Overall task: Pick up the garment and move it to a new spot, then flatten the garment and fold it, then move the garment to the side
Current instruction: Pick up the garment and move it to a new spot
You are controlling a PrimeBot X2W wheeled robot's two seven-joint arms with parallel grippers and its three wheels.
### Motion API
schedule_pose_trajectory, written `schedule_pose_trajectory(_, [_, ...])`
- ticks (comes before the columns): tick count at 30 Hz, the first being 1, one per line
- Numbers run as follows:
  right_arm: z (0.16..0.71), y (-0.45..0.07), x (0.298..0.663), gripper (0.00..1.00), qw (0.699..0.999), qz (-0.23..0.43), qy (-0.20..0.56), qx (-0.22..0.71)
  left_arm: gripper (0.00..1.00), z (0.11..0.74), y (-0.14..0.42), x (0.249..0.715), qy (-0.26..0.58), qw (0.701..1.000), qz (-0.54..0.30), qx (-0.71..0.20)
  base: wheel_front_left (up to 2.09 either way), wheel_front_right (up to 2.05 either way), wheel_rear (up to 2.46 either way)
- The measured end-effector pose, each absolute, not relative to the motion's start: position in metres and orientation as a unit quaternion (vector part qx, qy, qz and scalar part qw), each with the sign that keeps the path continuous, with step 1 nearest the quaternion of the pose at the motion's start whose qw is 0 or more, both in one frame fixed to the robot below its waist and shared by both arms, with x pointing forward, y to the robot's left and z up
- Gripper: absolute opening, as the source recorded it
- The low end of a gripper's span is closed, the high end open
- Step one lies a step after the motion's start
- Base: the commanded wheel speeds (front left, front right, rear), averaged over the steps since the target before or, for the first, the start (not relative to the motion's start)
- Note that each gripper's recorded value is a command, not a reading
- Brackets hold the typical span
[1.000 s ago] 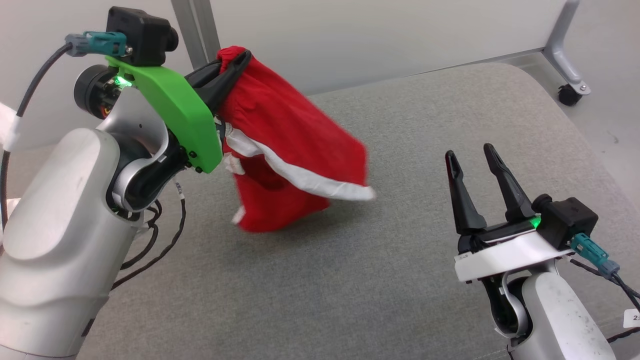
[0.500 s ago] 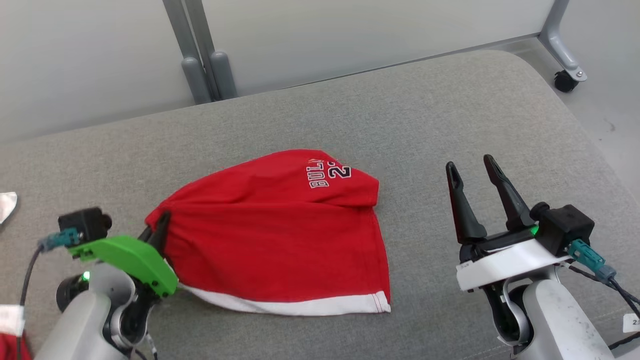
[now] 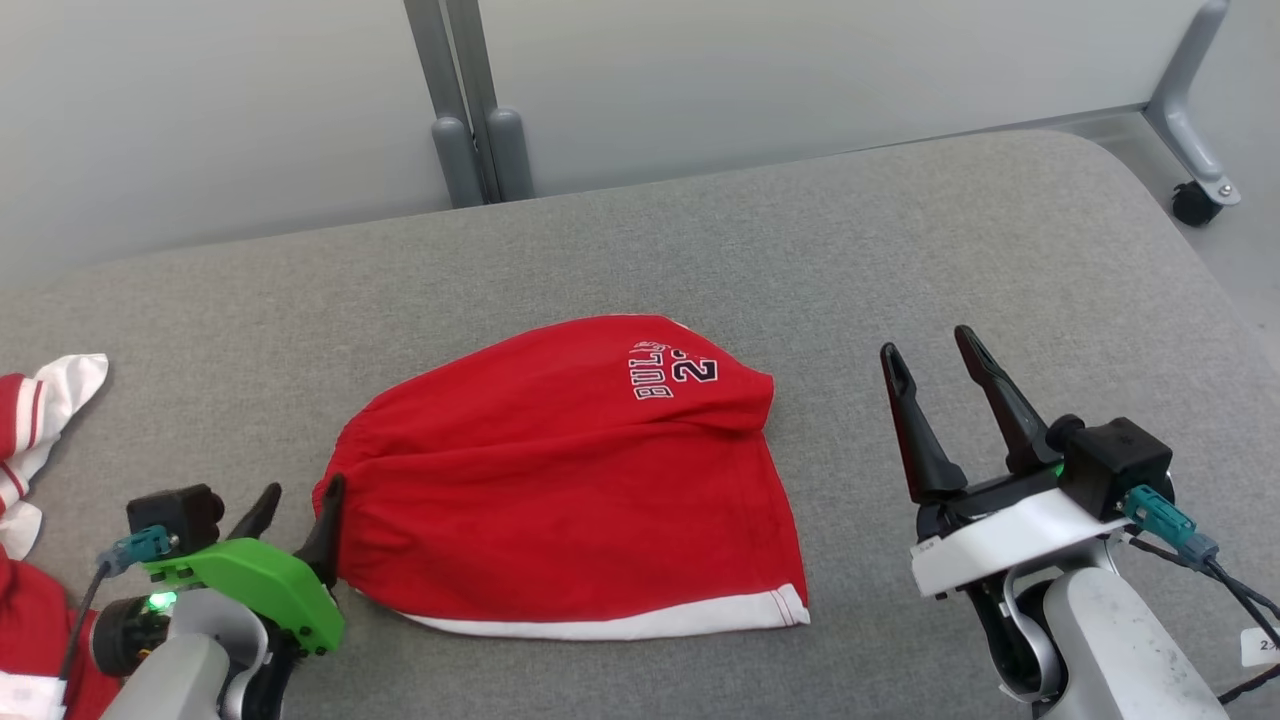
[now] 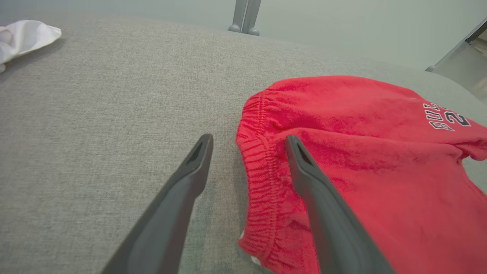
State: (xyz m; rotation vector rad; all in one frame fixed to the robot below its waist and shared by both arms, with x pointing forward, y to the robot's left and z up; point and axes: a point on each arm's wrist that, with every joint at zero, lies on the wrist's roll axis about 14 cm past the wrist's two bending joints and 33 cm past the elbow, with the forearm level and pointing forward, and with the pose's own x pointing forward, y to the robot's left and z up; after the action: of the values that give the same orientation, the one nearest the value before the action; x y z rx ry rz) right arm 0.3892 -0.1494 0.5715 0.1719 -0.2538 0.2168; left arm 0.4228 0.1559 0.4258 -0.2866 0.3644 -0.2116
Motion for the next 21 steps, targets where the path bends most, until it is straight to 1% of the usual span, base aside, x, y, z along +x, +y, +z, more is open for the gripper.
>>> schedule_pose_trajectory(4, [0.574,-0.146,0.387,1.00,0.981,0.114,-0.130,0.086,1.00,0.445,0.179,0.423,0.136,0.980,-0.085,-0.119,0.00,0.00,0.00])
schedule_pose_trajectory(8, [0.575,-0.146,0.382,1.00,0.981,0.116,-0.131,0.083,1.00,0.476,0.195,0.421,0.070,0.990,-0.064,-0.109,0.00,0.00,0.00])
schedule_pose_trajectory(11, [0.577,-0.147,0.379,1.00,0.980,0.116,-0.135,0.083,1.00,0.493,0.198,0.410,0.036,0.994,-0.057,-0.085,0.00,0.00,0.00])
schedule_pose_trajectory(13, [0.574,-0.146,0.377,1.00,0.981,0.116,-0.131,0.085,1.00,0.512,0.200,0.403,-0.001,0.996,-0.045,-0.081,0.00,0.00,0.00])
schedule_pose_trajectory(18, [0.562,-0.140,0.371,1.00,0.982,0.117,-0.116,0.095,1.00,0.525,0.203,0.377,-0.041,0.996,-0.012,-0.079,0.00,0.00,0.00])
schedule_pose_trajectory(21, [0.558,-0.138,0.368,1.00,0.982,0.118,-0.110,0.100,1.00,0.520,0.202,0.363,-0.044,0.995,0.001,-0.089,0.00,0.00,0.00])
